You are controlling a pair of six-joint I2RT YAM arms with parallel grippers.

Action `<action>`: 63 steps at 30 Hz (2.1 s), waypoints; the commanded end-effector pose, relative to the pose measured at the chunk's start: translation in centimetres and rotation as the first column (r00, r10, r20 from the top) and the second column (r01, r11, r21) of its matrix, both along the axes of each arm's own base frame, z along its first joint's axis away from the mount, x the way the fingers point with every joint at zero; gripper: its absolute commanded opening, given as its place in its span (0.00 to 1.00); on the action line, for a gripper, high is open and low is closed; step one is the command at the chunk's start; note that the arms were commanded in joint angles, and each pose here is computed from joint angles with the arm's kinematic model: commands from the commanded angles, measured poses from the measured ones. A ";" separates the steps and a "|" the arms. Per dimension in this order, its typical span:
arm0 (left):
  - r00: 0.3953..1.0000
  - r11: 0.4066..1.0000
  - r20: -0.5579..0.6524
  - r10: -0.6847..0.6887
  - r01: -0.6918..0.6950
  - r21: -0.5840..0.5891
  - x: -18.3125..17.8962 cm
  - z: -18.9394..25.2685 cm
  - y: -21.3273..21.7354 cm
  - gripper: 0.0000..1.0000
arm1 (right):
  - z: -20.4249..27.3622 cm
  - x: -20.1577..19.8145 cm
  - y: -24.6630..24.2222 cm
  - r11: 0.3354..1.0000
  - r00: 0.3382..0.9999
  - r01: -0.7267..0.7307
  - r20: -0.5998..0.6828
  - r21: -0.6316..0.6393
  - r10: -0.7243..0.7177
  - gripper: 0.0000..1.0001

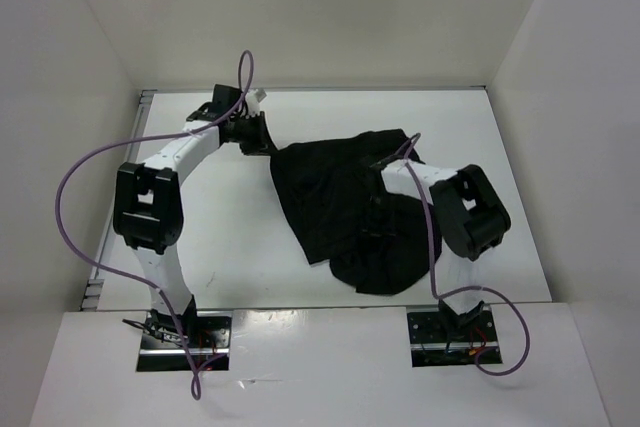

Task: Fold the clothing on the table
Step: Flatten the skirt out

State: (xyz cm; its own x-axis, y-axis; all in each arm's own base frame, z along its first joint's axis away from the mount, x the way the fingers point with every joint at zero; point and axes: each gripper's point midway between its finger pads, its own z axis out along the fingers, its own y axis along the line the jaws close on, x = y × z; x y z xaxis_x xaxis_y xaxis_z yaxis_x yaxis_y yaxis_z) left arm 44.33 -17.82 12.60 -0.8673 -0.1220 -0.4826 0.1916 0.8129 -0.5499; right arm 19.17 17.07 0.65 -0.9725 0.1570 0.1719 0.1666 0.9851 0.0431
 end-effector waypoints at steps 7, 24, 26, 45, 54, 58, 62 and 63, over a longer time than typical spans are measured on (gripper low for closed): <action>0.998 0.989 -0.020 -0.065 0.062 -0.133 -5.8 1.6 -0.6 0.00 | 0.2 17.1 -6.5 0.971 0.940 0.161 0.326 -0.178 -0.096 0.44; 0.982 0.989 -0.164 -0.093 0.072 -0.129 -10.7 -3.9 -0.8 0.00 | 12.9 13.2 7.0 0.903 0.704 -0.394 0.575 -0.173 0.417 0.56; 0.980 0.991 -0.179 -0.084 0.064 -0.116 -10.6 -4.1 -0.6 0.00 | 13.0 12.5 8.6 0.883 0.672 -0.437 0.590 -0.172 0.447 0.56; 0.983 0.991 -0.154 -0.100 0.085 -0.103 -8.3 -2.6 -0.6 0.00 | 5.8 14.3 13.2 0.671 0.436 -0.430 0.513 -0.603 0.740 0.54; 0.980 0.991 -0.166 -0.105 0.090 -0.098 -9.2 -2.9 -0.4 0.00 | 6.7 17.4 13.5 0.648 0.383 -0.294 0.535 -0.702 0.753 0.50; 0.979 0.991 -0.175 -0.105 0.089 -0.097 -9.5 -3.2 -0.3 0.00 | 6.4 18.3 14.3 0.656 0.375 -0.269 0.551 -0.705 0.746 0.37; 0.978 0.990 -0.176 -0.111 0.093 -0.105 -9.8 -3.0 -0.4 0.00 | 7.8 18.9 15.1 0.693 0.364 -0.281 0.594 -0.664 0.717 0.03; 0.978 0.990 -0.176 -0.111 0.093 -0.105 -9.8 -3.0 -0.4 0.00 | 8.4 18.5 15.0 0.694 0.366 -0.295 0.593 -0.657 0.717 0.00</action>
